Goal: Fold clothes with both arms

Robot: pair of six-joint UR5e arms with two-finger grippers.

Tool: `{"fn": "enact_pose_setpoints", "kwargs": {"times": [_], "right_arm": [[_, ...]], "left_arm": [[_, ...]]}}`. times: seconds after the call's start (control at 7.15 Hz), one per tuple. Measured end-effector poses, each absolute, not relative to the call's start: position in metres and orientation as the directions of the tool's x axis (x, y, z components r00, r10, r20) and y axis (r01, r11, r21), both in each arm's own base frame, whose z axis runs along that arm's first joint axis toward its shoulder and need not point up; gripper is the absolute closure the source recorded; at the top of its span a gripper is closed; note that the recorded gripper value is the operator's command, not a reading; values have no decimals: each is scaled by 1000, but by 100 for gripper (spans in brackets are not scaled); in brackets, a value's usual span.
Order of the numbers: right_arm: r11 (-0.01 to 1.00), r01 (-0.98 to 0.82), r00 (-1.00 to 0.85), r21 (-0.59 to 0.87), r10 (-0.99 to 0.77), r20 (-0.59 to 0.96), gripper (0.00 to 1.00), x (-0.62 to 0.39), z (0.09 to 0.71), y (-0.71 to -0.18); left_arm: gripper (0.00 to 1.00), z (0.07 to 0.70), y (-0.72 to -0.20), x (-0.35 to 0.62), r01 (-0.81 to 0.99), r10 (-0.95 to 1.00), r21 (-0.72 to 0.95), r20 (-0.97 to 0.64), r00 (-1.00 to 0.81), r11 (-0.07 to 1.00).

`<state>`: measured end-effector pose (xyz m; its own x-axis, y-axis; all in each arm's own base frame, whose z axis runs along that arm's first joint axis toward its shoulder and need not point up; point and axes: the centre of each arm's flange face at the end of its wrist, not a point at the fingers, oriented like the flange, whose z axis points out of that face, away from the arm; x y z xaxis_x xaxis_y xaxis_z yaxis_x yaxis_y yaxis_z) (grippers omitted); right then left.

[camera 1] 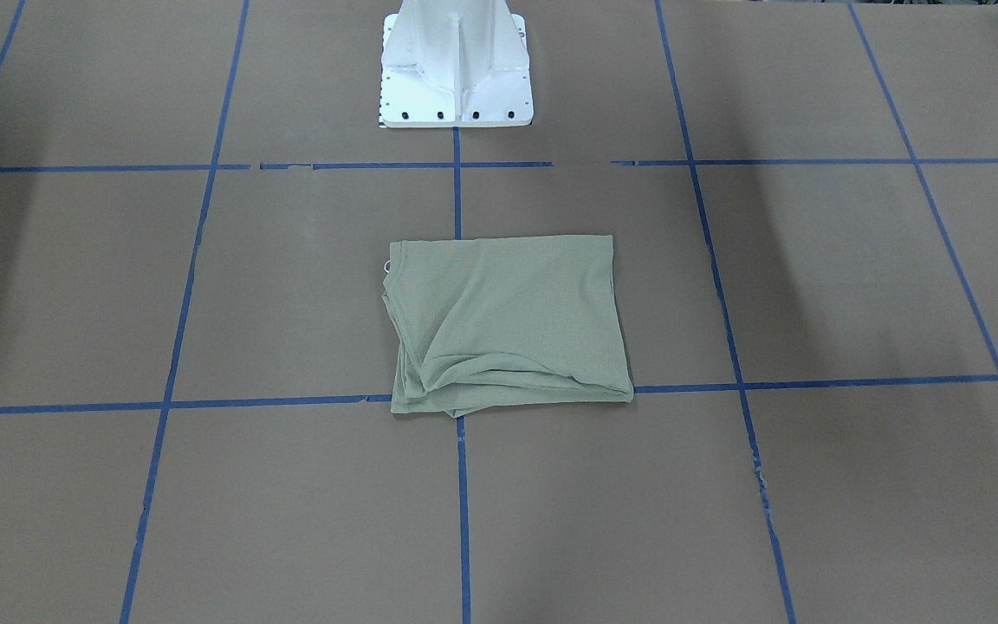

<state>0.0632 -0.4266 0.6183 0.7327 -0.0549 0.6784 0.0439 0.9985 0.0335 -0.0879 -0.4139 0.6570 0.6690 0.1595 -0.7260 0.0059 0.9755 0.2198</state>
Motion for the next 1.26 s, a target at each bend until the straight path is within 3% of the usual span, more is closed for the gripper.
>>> {"fn": "enact_pose_setpoints", "kwargs": {"times": [1.26], "right_arm": [[999, 33, 733, 36, -48, 678, 0, 63, 613, -432]], "left_arm": [[0, 650, -424, -94, -10, 169, 242, -643, 747, 970]]}}
